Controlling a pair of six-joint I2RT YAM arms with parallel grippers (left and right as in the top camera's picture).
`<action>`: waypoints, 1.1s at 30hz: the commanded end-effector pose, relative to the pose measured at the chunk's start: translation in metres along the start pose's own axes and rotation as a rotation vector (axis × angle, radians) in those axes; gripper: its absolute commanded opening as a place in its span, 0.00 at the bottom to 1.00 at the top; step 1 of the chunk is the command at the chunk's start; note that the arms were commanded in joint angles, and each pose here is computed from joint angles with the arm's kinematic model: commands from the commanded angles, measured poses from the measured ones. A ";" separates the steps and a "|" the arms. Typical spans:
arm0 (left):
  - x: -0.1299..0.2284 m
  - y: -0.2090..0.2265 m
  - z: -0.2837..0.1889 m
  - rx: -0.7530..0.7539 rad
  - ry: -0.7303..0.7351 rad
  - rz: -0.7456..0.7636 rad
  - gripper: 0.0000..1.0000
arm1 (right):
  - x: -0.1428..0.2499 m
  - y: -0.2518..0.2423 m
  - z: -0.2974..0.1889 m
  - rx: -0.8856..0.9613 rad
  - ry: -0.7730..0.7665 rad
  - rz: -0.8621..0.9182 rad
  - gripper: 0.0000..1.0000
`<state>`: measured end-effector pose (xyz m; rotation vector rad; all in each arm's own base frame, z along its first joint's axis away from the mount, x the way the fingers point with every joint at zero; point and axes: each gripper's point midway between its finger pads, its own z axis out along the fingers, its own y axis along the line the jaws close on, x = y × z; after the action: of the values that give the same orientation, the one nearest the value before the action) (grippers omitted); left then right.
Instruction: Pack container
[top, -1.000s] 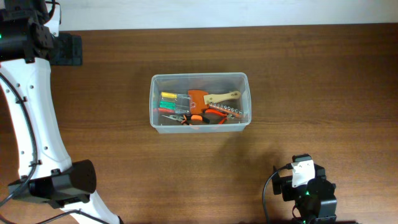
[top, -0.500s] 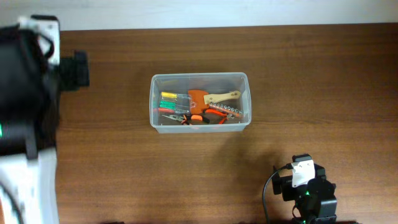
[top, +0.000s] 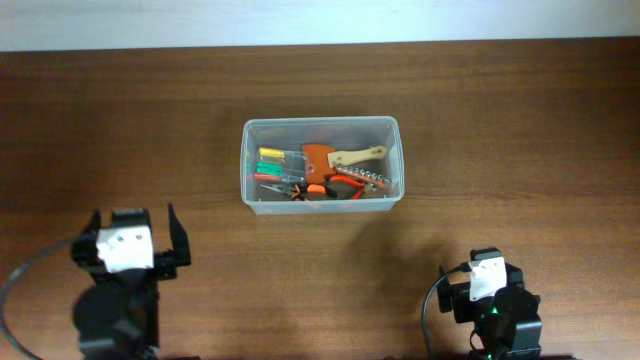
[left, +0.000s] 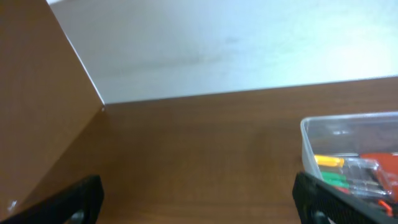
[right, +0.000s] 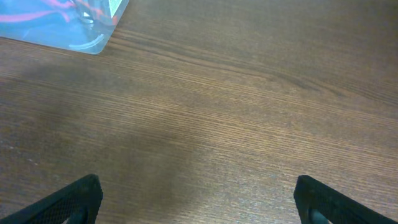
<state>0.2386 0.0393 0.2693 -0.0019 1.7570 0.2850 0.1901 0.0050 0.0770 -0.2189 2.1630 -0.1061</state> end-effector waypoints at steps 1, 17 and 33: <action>0.045 -0.011 0.003 0.014 -0.031 -0.009 0.99 | 0.002 0.002 0.002 -0.006 0.001 0.011 0.99; 0.111 -0.049 0.024 0.144 -0.080 -0.007 0.99 | 0.002 0.002 0.002 -0.006 0.001 0.011 0.99; 0.111 -0.049 0.024 0.145 -0.080 -0.007 0.99 | 0.002 0.002 0.002 -0.006 0.002 0.010 0.99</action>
<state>0.2465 0.0159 0.1489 0.0987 1.7036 0.1677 0.1901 0.0050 0.0768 -0.2194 2.1634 -0.1063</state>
